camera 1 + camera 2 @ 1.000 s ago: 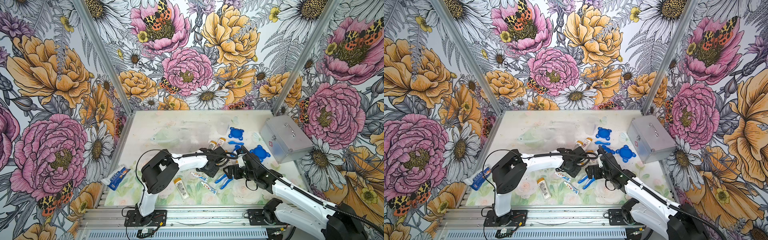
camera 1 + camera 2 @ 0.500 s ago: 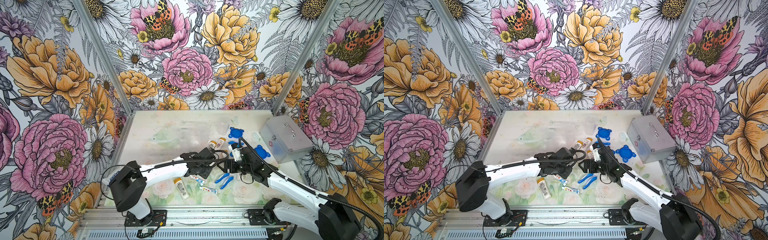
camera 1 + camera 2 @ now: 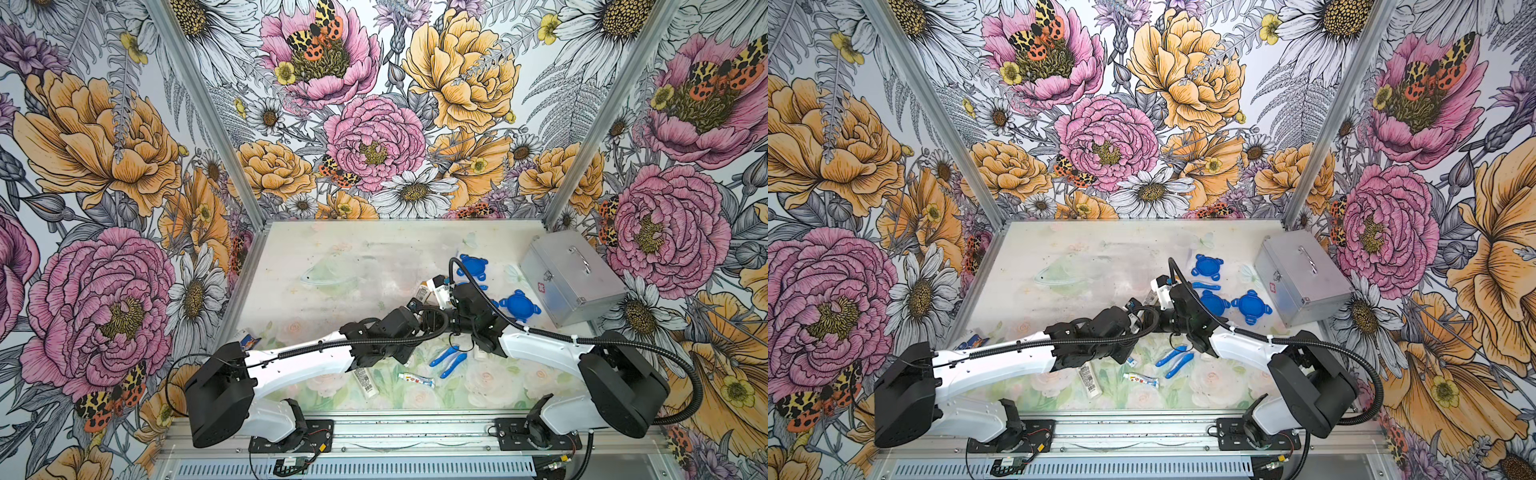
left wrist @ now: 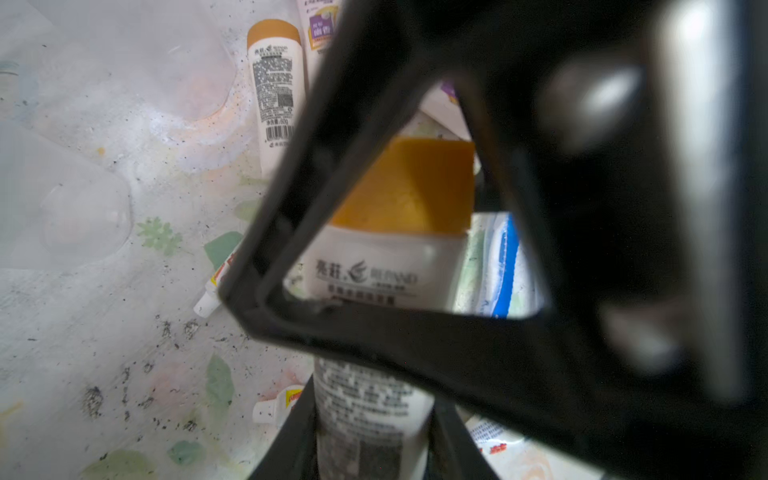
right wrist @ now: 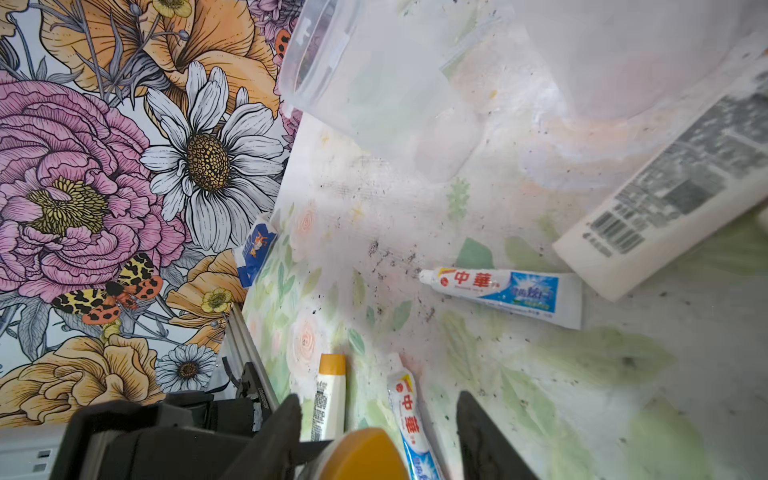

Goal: Pack away toiletry kits
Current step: Pick up the toiletry item from the center of the board, then place the toiletry item into the container.

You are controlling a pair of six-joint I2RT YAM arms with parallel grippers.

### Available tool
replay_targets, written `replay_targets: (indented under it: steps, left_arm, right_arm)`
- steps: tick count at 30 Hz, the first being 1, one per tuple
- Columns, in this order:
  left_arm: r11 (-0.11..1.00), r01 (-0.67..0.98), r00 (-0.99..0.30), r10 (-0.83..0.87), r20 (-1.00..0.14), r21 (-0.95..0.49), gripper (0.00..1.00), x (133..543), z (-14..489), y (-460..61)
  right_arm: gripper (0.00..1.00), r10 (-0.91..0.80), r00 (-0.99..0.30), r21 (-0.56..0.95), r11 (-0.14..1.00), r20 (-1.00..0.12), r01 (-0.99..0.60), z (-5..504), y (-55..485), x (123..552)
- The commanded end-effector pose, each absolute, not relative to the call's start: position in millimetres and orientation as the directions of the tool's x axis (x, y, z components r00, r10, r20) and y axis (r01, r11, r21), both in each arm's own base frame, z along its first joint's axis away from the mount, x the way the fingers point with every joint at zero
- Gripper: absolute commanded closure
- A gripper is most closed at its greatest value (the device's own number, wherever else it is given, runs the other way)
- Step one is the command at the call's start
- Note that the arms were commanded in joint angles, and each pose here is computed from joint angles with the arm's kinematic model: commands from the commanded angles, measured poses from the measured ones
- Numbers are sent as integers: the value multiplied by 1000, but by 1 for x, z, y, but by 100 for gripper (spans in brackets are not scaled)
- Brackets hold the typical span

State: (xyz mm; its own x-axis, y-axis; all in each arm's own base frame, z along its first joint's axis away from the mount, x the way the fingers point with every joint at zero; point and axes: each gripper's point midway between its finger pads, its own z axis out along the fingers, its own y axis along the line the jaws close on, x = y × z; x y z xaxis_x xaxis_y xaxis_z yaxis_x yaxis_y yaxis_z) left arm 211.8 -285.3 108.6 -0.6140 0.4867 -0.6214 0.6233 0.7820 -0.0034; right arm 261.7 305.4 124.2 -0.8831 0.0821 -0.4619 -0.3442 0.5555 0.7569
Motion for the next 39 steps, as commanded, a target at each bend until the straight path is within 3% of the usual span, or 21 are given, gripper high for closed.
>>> replay_targets:
  steps: [1, 10, 13, 17, 18, 23, 30, 39]
  left_arm:
    - [810, 586, -584, 436, -684, 16, 75, 224, 123, -286]
    - [840, 542, -598, 402, -694, 19, 73, 235, 123, -281]
    - [846, 533, -615, 376, -693, -13, 55, 236, 125, -279]
    - [855, 502, -668, 288, -686, -130, 8, 237, 131, -270]
    - [854, 489, -685, 249, -685, -178, 2, 237, 134, -265]
    - [860, 377, -741, 58, -669, -343, 1, 240, 148, -227]
    - [891, 180, -778, -130, -615, -416, 1, 245, 156, -170]
    - [899, 140, -794, -149, -589, -416, 1, 248, 155, -161]
  right_arm:
    - [46, 98, -863, 776, 494, -496, -391, 147, 320, 264]
    - [84, 74, -867, 773, 494, -494, -398, 145, 324, 262]
    - [92, 58, -857, 755, 506, -513, -417, 150, 325, 266]
    - [95, -7, -814, 657, 586, -581, -474, 161, 320, 279]
    - [95, -27, -789, 609, 620, -613, -494, 168, 316, 288]
    - [95, -78, -679, 428, 723, -730, -543, 208, 297, 343]
    - [96, -182, -559, 220, 788, -809, -575, 232, 309, 405]
    - [97, -237, -464, 51, 848, -854, -527, 237, 319, 461]
